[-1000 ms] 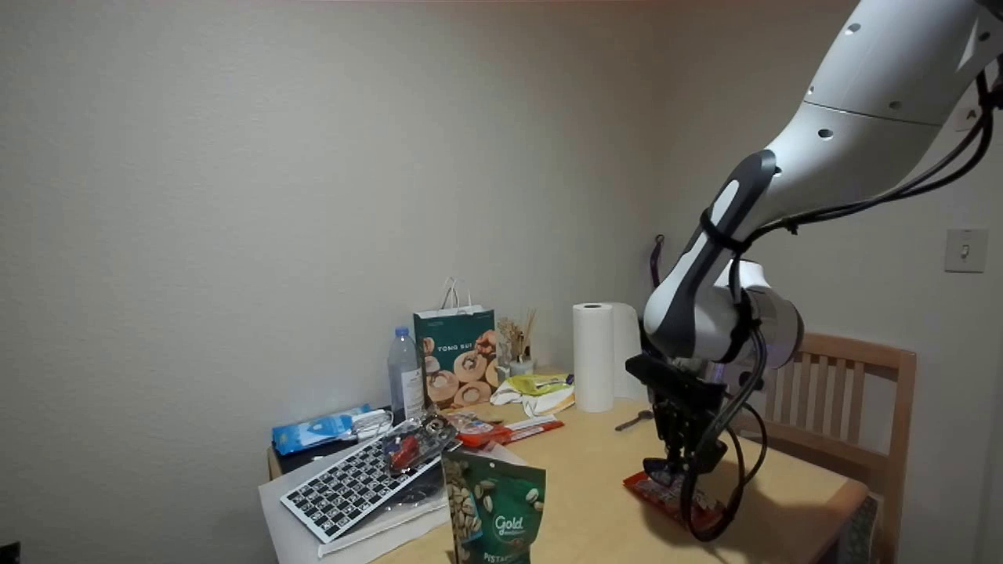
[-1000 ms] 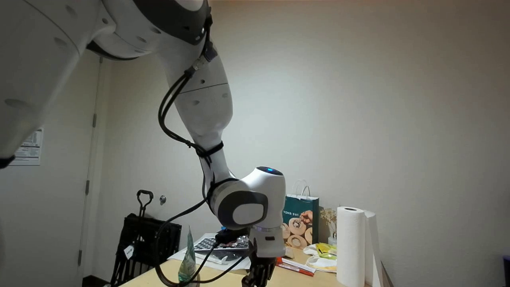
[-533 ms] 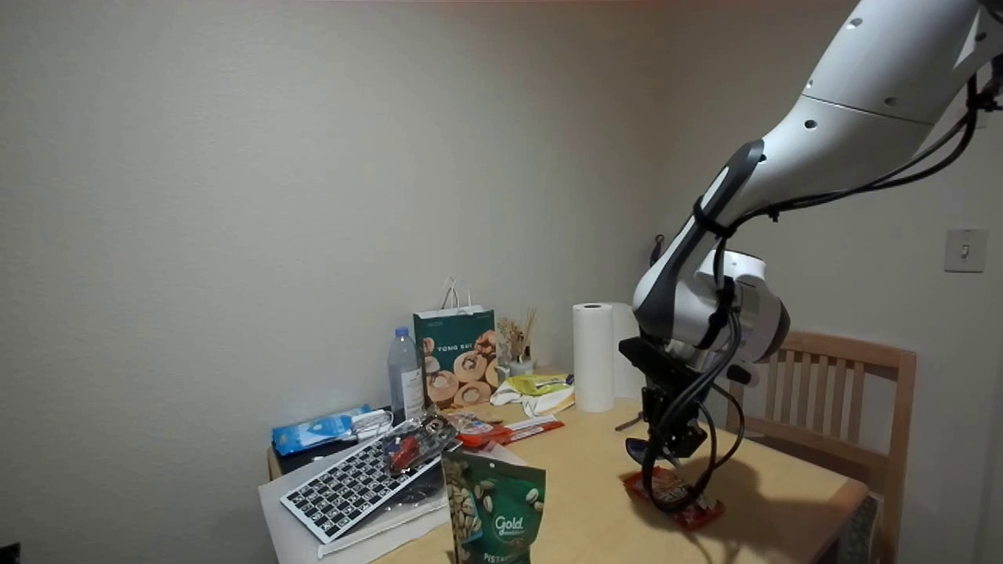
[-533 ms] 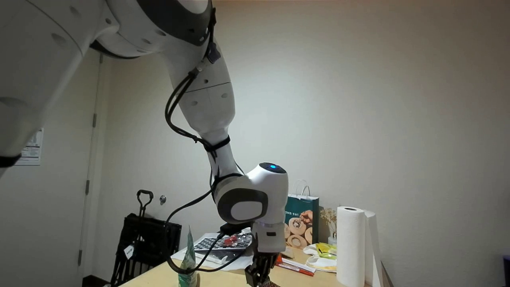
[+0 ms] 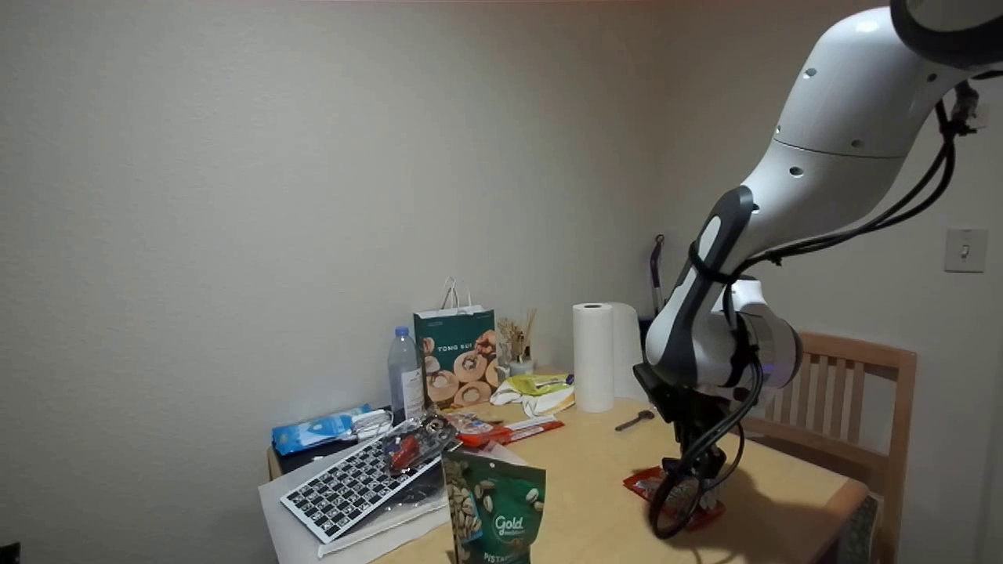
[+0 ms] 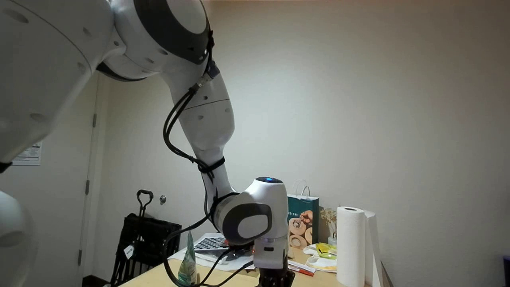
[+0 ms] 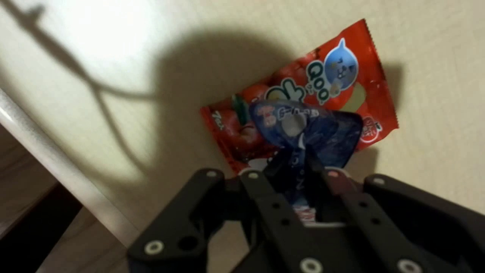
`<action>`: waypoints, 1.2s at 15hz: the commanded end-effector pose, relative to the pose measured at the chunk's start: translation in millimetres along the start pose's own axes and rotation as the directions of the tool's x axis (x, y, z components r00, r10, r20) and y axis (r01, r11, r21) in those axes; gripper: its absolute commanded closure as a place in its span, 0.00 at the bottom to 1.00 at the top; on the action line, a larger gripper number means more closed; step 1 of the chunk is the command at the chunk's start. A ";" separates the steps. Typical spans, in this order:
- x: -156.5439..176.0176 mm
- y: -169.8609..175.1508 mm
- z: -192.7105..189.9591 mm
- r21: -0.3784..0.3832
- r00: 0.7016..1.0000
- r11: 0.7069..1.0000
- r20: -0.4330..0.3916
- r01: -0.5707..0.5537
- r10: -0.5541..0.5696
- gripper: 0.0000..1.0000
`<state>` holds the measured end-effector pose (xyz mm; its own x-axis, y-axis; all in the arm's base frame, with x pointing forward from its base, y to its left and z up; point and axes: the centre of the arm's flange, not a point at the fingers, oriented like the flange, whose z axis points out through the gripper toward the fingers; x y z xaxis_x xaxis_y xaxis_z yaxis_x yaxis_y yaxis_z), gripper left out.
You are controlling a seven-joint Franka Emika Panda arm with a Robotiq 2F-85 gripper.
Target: Move the blue pack
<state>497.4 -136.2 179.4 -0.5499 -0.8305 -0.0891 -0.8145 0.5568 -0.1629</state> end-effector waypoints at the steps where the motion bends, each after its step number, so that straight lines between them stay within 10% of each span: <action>1: -0.9 -0.2 3.5 -0.019 1.000 1.000 -0.005 -0.017 0.017 0.95; 18: -12.6 -34.6 37.5 -0.025 1.000 1.000 -0.003 -0.001 0.001 0.95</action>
<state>533.8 -139.9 154.2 -0.5470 -0.8324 -0.0889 -0.8176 0.5540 -0.1569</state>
